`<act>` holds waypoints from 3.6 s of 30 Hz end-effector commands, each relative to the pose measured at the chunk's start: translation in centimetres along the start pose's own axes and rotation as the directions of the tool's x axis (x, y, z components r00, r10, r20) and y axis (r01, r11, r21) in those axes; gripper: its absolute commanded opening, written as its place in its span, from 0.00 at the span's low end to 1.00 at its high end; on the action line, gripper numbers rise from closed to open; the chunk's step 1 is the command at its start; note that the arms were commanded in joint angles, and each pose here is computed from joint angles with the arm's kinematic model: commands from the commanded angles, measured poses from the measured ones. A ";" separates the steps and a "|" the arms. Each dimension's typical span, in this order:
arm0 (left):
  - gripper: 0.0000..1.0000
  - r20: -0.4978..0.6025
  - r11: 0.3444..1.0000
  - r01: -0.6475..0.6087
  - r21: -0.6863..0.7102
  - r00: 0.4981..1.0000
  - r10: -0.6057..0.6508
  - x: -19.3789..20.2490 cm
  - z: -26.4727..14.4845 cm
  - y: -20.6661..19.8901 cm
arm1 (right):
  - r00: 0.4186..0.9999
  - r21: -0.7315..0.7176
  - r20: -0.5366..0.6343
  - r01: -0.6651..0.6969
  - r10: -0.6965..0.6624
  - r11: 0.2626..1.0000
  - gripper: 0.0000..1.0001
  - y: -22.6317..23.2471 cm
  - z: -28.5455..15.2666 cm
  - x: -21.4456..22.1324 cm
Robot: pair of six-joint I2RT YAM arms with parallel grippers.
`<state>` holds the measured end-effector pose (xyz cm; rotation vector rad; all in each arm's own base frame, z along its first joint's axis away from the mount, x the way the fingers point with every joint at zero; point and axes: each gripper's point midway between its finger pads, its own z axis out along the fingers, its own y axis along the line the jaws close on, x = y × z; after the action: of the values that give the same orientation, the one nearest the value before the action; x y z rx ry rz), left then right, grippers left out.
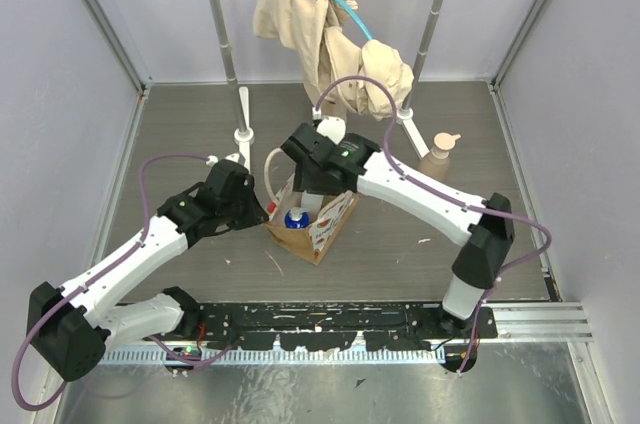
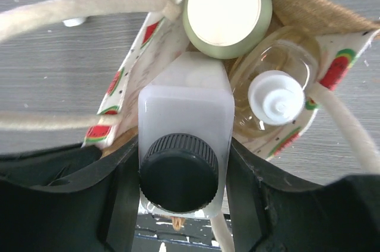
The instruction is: Take the personal care products out of the canvas bag
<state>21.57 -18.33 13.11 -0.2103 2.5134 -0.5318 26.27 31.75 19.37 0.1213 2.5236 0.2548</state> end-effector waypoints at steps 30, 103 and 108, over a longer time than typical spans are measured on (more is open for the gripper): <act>0.16 -0.112 0.991 -0.052 -0.121 0.993 0.038 2.2 -0.4 2.6 | 0.828 -0.064 0.549 -0.094 0.114 0.994 0.15 -11.3 -20.9 -16.1; 0.16 -0.143 0.989 -0.048 -0.139 0.989 0.028 2.7 0.4 2.7 | 0.902 -0.201 0.249 0.405 -0.353 0.892 0.74 -1.3 0.1 -8.0; 0.16 -0.141 0.989 -0.049 -0.140 0.990 0.030 2.6 0.4 2.8 | 0.895 -0.159 0.223 0.424 -0.386 0.892 0.83 -1.2 3.0 -7.8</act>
<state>21.70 -18.37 12.88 -0.1939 2.5744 -0.4746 32.30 29.24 20.67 -0.4321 2.3216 0.3433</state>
